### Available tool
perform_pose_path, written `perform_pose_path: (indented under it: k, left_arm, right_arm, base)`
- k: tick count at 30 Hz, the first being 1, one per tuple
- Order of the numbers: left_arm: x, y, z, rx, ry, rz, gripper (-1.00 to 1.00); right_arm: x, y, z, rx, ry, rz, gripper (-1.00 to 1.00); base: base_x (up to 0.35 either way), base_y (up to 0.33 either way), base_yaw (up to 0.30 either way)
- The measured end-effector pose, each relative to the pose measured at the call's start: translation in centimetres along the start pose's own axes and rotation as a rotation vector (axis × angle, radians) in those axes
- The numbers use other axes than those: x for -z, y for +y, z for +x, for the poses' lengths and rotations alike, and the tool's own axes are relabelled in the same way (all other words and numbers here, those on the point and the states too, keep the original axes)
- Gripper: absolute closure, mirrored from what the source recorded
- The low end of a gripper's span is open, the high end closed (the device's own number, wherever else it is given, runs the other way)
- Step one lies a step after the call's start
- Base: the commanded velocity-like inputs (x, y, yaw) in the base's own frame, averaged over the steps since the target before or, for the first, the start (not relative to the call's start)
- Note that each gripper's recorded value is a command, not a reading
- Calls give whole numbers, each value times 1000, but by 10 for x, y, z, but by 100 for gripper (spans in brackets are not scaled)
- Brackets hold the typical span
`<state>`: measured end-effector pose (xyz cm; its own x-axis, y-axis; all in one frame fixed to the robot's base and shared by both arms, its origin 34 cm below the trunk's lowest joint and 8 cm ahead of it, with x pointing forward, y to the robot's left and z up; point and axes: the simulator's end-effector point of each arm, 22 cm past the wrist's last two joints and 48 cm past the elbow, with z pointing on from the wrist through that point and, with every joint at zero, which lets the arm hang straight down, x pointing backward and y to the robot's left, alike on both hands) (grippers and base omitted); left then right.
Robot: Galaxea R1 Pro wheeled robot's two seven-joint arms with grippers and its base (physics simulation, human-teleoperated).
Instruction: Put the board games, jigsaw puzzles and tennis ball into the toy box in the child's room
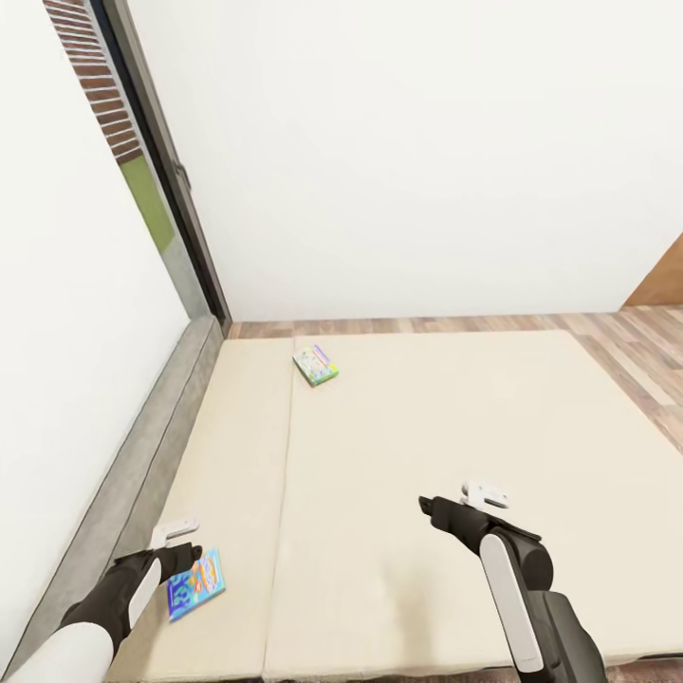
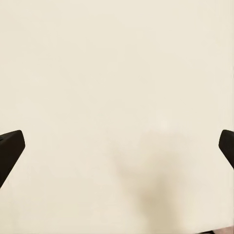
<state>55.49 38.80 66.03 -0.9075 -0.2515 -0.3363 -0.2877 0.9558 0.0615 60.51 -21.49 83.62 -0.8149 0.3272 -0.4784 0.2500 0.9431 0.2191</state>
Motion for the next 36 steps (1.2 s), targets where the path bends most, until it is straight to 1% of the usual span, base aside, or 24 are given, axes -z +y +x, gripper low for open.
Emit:
perform_pose_path:
  k: [3,7,10,17,36]
  left_arm:
    - [1,0,-2,0,13,-1,-100]
    - [1,0,1,1,57,0,-100]
    - [1,-1,-5,4,69,2,-100]
    - [-1,-3,-13,7,73,2,-100]
    - [-9,1,-14,8,83,-5,-100]
  right_arm:
    - [-2,-3,1,1,5,5,-100]
    - [-4,-5,3,2,9,8,-100]
    - [-6,-5,4,1,11,9,-100]
    - [-9,-4,9,-2,23,8,-100]
    - [-18,-5,20,-6,52,12,-100]
  base:
    - [0,0,0]
    - [0,0,0]
    - [0,0,0]
    - [0,0,0]
    - [0,0,0]
